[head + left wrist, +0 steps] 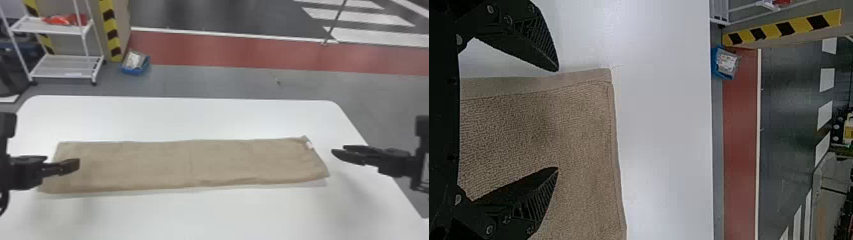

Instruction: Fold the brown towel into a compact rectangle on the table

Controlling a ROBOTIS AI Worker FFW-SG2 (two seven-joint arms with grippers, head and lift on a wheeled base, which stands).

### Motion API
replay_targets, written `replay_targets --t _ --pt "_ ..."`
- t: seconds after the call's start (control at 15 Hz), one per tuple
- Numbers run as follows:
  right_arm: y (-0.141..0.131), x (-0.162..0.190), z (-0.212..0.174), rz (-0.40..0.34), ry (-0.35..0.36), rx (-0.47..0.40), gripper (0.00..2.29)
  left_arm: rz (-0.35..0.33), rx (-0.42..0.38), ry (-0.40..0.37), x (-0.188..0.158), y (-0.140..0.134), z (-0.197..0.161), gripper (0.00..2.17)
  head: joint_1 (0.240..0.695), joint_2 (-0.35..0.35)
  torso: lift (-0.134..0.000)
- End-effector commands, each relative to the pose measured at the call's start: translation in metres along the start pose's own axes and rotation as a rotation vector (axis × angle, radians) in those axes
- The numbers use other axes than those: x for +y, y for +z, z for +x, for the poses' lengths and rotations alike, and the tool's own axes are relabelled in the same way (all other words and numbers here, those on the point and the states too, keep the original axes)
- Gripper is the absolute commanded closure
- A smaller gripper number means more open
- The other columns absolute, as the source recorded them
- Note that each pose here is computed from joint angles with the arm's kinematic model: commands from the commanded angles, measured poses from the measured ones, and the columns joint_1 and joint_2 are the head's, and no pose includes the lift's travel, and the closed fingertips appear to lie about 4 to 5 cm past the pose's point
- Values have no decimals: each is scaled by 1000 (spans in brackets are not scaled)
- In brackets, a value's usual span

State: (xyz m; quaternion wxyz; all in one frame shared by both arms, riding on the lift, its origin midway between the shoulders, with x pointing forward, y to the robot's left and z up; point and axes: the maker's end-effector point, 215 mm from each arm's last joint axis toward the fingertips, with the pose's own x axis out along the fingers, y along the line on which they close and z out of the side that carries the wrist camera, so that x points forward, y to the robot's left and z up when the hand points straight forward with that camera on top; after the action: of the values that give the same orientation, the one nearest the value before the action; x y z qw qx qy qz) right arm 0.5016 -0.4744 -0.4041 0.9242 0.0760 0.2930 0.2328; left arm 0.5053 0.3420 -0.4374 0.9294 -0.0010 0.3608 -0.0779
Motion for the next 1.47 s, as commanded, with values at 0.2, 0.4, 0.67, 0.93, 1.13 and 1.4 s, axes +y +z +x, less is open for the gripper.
replay_targets --t 0.2,0.4,0.67,0.93,1.13,1.4 --pt "-3 0 -1 0 -1 -8 343 -5 8 -7 -2 -6 0 215 695 -148 -124" --pt "-3 1 -2 1 -2 -11 343 -3 3 -12 -3 -3 -1 215 695 -148 -124" --pt "-1 1 -3 0 2 -22 343 -2 8 -14 -4 -6 -1 306 695 -150 -124" --pt "1 1 -4 -9 3 -27 343 -3 4 -13 -3 -4 -2 329 695 -150 -124" --pt "1 1 -3 -18 4 -29 343 -1 8 0 3 -5 -2 329 695 -150 -124" --pt "0 3 1 -29 7 -25 343 -3 25 25 18 -9 1 329 695 -136 -124"
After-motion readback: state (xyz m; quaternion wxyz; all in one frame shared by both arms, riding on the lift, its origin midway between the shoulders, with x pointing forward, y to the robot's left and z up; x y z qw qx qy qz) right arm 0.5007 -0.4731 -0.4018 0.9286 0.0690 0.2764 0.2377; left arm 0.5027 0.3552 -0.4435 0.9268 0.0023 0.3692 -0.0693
